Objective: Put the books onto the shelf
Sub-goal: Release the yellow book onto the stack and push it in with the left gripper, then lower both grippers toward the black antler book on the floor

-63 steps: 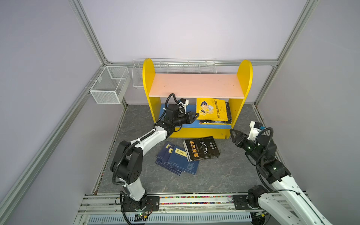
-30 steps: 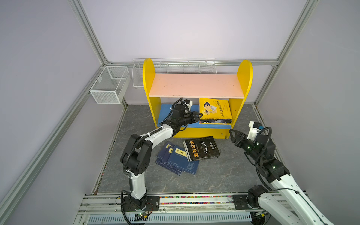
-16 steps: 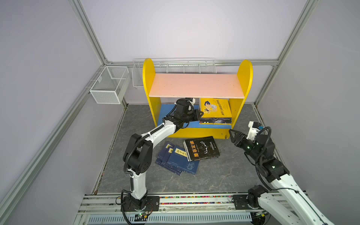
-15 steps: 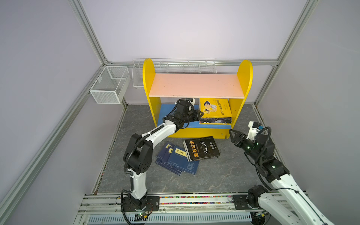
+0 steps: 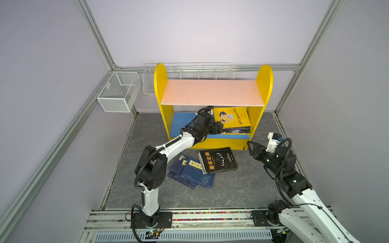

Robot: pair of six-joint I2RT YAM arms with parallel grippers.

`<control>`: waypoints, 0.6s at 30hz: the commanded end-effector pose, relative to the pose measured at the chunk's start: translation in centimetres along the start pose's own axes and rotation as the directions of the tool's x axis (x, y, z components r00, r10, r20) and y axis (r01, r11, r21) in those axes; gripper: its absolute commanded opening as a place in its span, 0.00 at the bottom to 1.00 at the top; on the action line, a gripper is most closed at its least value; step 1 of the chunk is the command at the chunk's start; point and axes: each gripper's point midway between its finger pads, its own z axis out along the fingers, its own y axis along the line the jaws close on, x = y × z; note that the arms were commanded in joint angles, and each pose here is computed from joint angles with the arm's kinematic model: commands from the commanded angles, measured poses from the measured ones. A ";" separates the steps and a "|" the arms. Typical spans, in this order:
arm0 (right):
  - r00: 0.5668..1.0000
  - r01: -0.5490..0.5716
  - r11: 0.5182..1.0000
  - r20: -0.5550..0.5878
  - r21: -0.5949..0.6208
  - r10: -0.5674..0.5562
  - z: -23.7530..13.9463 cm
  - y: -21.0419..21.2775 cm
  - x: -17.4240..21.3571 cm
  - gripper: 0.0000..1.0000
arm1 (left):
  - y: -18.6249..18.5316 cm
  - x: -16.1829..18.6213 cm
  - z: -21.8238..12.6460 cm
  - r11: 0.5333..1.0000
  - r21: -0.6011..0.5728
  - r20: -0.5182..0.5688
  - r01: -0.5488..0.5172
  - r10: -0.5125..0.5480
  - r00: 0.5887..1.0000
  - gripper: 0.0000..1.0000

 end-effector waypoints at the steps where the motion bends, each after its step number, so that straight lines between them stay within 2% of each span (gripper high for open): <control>1: 1.000 0.003 1.000 0.003 -0.009 -0.003 -0.3 0.1 0.1 0.56 | -1.9 -4.0 -1.9 0.999 0.037 0.125 -0.039 0.034 0.992 0.84; 6: 1.000 0.018 1.000 -0.002 0.009 -0.018 -0.4 -0.2 0.1 0.56 | -2.0 -4.7 -3.8 0.998 0.050 0.196 -0.035 0.025 0.980 0.85; 10: 0.998 0.050 0.997 -0.040 0.064 -0.047 -0.3 -1.1 0.7 0.57 | -0.7 -4.4 -6.9 1.000 0.010 0.254 -0.003 0.000 0.967 0.85; 14: 0.987 0.079 0.992 -0.149 0.104 -0.063 0.7 -2.4 3.0 0.60 | 1.7 -0.9 -9.2 0.998 -0.036 0.217 0.055 -0.046 0.975 0.85; 18: 0.958 0.088 0.989 -0.281 0.118 -0.051 2.0 -3.8 6.8 0.65 | 4.3 4.2 -10.3 0.992 -0.093 0.119 0.088 -0.077 0.990 0.85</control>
